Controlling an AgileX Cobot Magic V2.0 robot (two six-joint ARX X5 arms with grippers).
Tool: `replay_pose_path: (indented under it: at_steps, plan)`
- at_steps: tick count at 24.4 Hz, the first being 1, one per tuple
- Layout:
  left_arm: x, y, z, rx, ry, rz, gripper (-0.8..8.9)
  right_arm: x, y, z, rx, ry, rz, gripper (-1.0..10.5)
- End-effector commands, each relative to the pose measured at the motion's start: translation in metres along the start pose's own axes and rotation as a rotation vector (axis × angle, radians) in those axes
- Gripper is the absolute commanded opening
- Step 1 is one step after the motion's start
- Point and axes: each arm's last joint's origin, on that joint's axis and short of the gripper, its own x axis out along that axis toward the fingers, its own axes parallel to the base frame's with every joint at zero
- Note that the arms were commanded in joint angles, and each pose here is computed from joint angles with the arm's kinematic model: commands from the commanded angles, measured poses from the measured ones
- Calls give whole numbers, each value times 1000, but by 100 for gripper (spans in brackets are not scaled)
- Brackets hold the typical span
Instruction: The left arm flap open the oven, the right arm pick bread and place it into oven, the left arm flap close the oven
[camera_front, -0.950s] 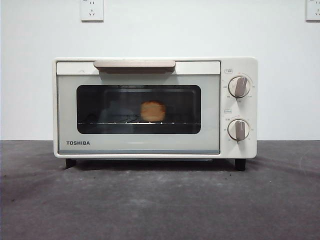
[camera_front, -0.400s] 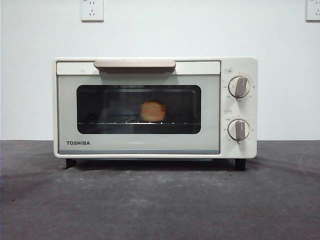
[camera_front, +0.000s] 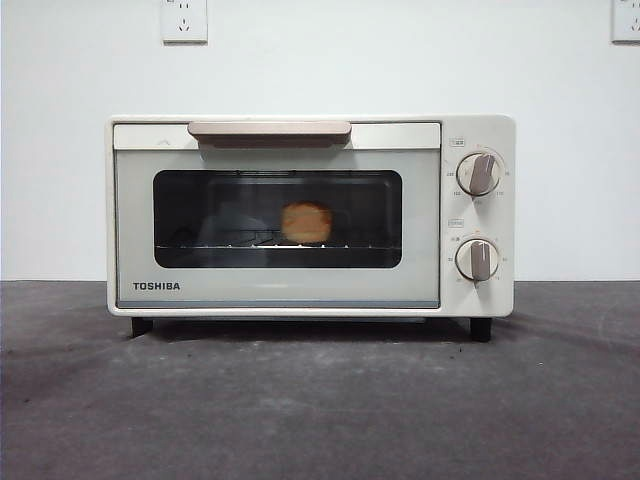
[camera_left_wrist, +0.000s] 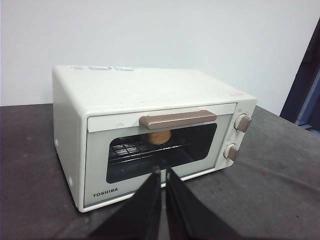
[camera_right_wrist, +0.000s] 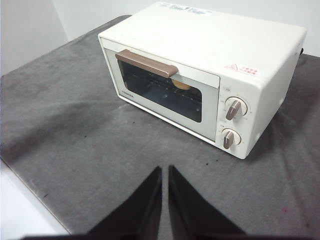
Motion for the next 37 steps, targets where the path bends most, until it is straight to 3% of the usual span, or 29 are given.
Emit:
replay_pose_path:
  at_steps: [1,14,21,31,37]
  plan:
    - [-2,-2,6,29,-26,-1,25,-4,1,5,-5,-27,14,18]
    - [2,1,0,29,-26,-1,25,-4,1,5,-5,-27,13,18]
    - [25,22,-42,24,-44,15,25,-4,1,5,-5,-27,13,18]
    - [37,50,-97,-3,-50,445,25,-4,1,5,-5,-27,13,18]
    - [37,56,-110,-13,-30,580,25,-4,1,5,-5,-27,13,18]
